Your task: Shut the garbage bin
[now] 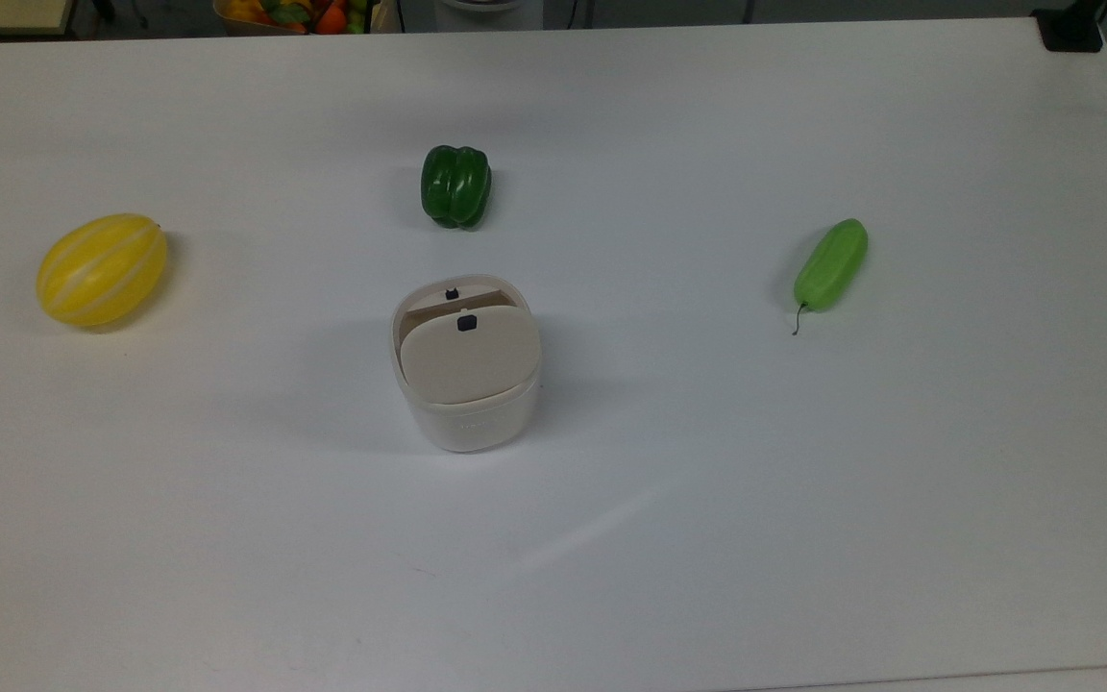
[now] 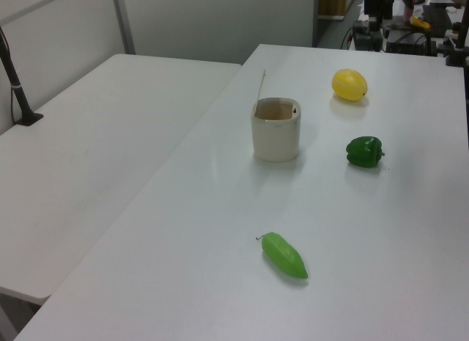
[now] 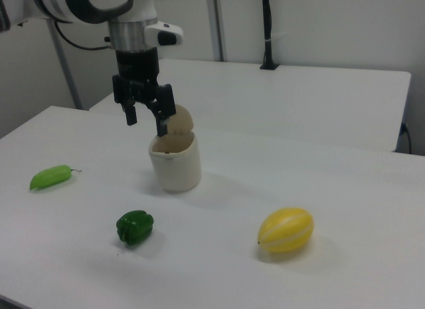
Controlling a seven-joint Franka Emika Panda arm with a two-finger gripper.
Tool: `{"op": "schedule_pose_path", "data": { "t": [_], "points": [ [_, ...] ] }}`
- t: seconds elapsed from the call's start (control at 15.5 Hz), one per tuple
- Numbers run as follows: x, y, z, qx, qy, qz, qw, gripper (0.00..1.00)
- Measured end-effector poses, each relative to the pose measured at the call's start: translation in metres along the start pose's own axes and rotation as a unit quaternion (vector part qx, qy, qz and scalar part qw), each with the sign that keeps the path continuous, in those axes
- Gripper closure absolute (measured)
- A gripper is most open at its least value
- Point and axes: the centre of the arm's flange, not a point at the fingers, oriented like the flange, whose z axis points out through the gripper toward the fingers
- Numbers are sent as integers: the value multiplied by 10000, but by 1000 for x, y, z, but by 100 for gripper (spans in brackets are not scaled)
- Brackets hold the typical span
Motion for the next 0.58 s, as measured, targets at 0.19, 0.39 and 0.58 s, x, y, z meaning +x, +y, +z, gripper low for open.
{"op": "schedule_pose_path", "data": {
  "t": [0.19, 0.39, 0.58],
  "points": [
    [-1, 2, 1, -15, -11, 27, 10000, 0],
    [1, 11, 5, -47, -57, 108, 9999, 0],
    [2, 21, 8, -39, -81, 196, 9998, 0]
  ]
}}
